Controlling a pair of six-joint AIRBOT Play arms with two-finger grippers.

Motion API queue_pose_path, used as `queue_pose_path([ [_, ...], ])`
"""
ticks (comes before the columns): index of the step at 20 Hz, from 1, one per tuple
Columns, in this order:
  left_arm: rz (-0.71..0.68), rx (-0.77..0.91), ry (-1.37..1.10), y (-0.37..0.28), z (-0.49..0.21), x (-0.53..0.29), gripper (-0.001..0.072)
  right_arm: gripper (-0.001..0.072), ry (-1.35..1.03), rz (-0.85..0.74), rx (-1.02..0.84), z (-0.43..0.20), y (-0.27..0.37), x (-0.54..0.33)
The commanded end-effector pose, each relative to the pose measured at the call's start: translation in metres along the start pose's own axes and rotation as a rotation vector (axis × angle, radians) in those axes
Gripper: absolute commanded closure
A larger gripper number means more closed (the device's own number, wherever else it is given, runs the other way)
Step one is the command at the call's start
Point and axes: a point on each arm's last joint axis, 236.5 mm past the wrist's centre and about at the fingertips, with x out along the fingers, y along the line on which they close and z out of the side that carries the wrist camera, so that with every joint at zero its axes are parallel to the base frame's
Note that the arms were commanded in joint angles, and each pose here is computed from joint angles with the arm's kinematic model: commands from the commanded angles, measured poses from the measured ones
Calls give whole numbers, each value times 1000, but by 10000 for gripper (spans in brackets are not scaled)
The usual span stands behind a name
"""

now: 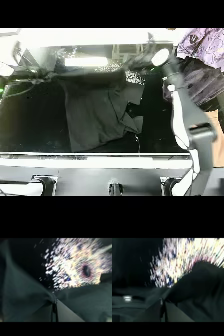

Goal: Fold the clothes and pants, and hang the long-sleeved shirts on hangers.

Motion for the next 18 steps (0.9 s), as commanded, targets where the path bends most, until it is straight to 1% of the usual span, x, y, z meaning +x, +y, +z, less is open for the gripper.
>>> queue_pose_path([
  [1,16,-37,100,19,-30,46,691,587,153,11,55,-56,-7,49],
  [3,13,-35,105,17,-31,47,691,499,199,12,68,-63,-7,41],
  [4,13,-46,110,17,-32,46,691,425,228,9,66,-65,-8,29],
  [5,13,-61,122,16,-35,45,691,313,262,3,52,-64,-11,9],
  [6,12,-64,135,16,-38,44,691,282,298,-7,8,-62,-17,-18],
  [7,11,-63,153,15,-42,42,691,282,326,-50,-36,-59,-29,-47],
  [10,7,-61,200,13,-53,39,691,282,339,-306,-100,-41,-91,-143],
  [11,6,-61,213,12,-56,38,691,261,335,-361,-81,-41,-110,-171],
  [12,5,-60,222,12,-58,37,691,215,332,-370,-31,-47,-122,-188],
  [14,5,-61,224,12,-58,37,691,214,368,-368,86,-83,-148,-206],
  [15,6,-65,224,12,-58,37,691,213,403,-367,142,-113,-160,-207],
  [17,6,-66,225,12,-58,38,691,148,475,-358,225,-181,-176,-196],
  [18,7,-66,225,12,-59,38,691,148,499,-309,282,-215,-173,-184],
])
